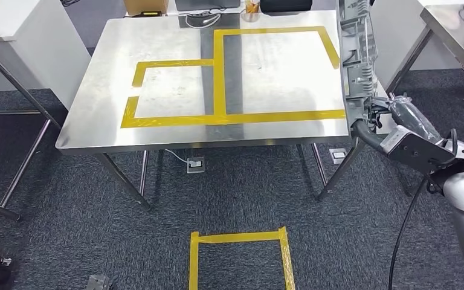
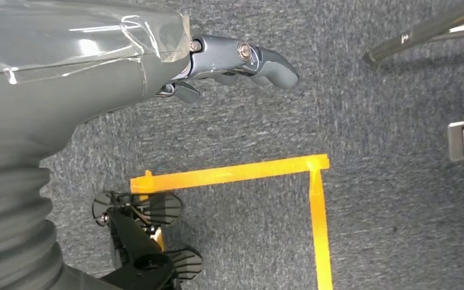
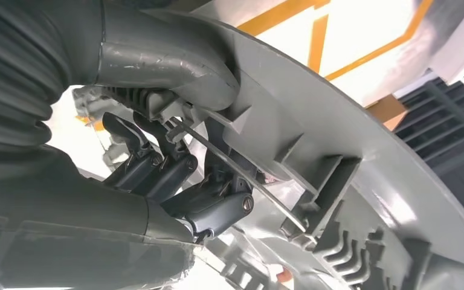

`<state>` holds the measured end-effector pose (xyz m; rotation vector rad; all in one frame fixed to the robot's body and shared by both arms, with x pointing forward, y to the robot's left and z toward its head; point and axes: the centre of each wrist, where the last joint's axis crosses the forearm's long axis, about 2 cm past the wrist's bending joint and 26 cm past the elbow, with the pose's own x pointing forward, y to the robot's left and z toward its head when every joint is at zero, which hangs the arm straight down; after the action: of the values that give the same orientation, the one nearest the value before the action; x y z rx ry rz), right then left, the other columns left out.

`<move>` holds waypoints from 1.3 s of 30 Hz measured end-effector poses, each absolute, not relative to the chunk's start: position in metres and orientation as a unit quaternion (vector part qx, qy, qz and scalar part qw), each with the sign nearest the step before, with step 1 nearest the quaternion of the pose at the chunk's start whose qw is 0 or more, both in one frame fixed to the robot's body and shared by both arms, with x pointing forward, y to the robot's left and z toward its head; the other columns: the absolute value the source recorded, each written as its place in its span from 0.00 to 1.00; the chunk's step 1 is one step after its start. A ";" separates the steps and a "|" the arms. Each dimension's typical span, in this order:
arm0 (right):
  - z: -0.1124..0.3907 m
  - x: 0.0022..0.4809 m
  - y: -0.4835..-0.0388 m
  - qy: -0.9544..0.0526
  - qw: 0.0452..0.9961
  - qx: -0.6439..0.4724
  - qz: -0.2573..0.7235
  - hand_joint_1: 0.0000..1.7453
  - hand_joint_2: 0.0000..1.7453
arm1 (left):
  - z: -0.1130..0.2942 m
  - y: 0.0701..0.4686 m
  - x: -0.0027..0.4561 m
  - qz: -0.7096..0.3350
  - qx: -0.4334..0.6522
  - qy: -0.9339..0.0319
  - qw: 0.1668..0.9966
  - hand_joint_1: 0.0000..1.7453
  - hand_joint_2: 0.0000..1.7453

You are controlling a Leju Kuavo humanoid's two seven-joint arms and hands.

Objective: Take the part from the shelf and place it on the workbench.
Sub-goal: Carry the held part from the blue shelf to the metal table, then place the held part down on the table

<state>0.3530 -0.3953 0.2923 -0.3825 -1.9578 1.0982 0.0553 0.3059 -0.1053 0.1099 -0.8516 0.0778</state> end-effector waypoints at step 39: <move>0.271 0.357 -0.380 -0.753 0.441 -0.126 0.473 0.95 1.00 | -0.106 0.304 0.055 0.046 0.053 -0.412 0.908 0.00 1.00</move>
<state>0.3572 -0.3802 0.2711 -0.3129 -1.8685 1.1738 0.0550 0.3043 -0.1064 0.1087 -0.8512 0.0958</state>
